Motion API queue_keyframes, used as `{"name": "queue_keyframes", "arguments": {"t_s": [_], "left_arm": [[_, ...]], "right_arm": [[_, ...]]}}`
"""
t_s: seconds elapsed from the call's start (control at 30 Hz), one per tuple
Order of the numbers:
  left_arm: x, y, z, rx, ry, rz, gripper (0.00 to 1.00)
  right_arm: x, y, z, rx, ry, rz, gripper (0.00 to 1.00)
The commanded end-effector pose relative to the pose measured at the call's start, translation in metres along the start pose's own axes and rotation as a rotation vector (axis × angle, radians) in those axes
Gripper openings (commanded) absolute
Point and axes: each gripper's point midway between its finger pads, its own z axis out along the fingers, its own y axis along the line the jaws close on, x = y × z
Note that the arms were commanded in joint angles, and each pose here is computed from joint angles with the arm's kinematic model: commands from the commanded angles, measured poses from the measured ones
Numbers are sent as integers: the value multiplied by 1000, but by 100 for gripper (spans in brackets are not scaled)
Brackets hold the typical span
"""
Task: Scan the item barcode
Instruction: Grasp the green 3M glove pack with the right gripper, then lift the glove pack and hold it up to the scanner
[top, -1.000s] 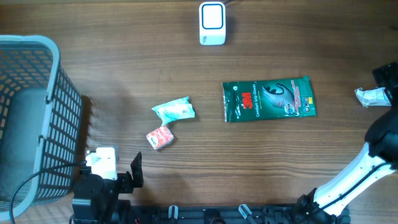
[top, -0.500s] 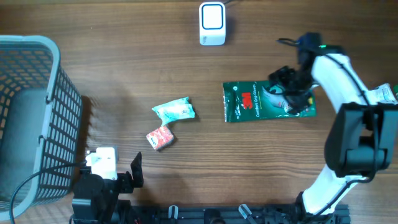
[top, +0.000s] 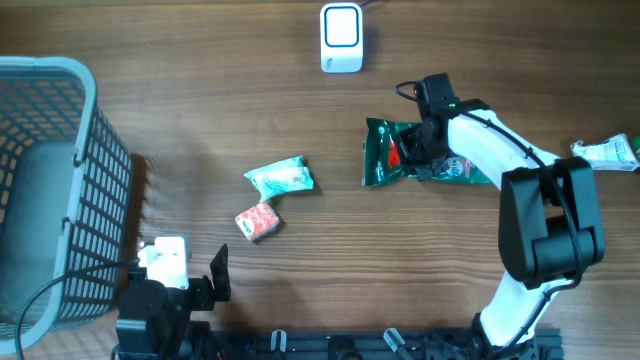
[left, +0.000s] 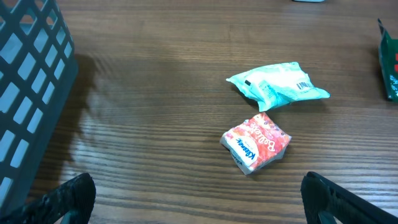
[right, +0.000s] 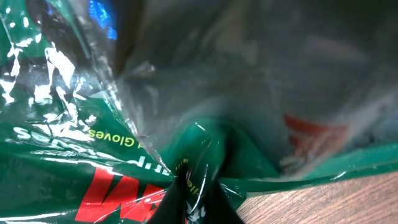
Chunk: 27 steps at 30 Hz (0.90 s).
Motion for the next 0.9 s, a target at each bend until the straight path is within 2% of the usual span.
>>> {"name": "queue_keyframes", "arguments": {"t_s": [0.0, 0.13, 0.2, 0.27, 0.3, 0.33, 0.37, 0.43, 0.53, 0.57, 0.63, 0.73, 0.8, 0.87], "left_arm": [[0, 0, 1, -1, -3, -8, 100], [0, 0, 1, -1, -2, -8, 100], [0, 0, 1, -1, -2, -8, 100], [0, 0, 1, -1, -3, -8, 100], [0, 0, 1, -1, -2, -8, 100], [0, 0, 1, -1, -3, -8, 100], [0, 0, 1, -1, -2, -8, 100], [0, 0, 1, -1, -2, -8, 100], [0, 0, 1, -1, -2, -8, 100], [0, 0, 1, -1, -2, -8, 100], [0, 0, 1, -1, -2, -8, 100], [0, 0, 1, -1, -2, -8, 100], [0, 0, 1, -1, -2, -8, 100], [0, 0, 1, -1, -3, -8, 100]], "right_arm": [[3, -46, 38, 161, 44, -124, 4], [7, -50, 4, 162, 31, -210, 4], [12, -44, -47, 81, 0, -280, 4], [37, -38, -97, -58, 52, -369, 4], [44, -48, -117, -69, 55, -360, 4], [51, -64, -134, -56, 60, -328, 4], [61, -87, -151, -20, 82, -211, 4], [79, -109, -166, 15, 156, -92, 4], [118, -126, -180, 68, 372, 51, 4], [130, -115, -184, 4, 448, -8, 4], [145, -70, -198, -281, 545, -319, 4], [158, -26, -223, -556, 599, -504, 4], [157, -13, -228, -631, 563, -578, 4], [153, 4, -231, -750, 429, -808, 4]]}}
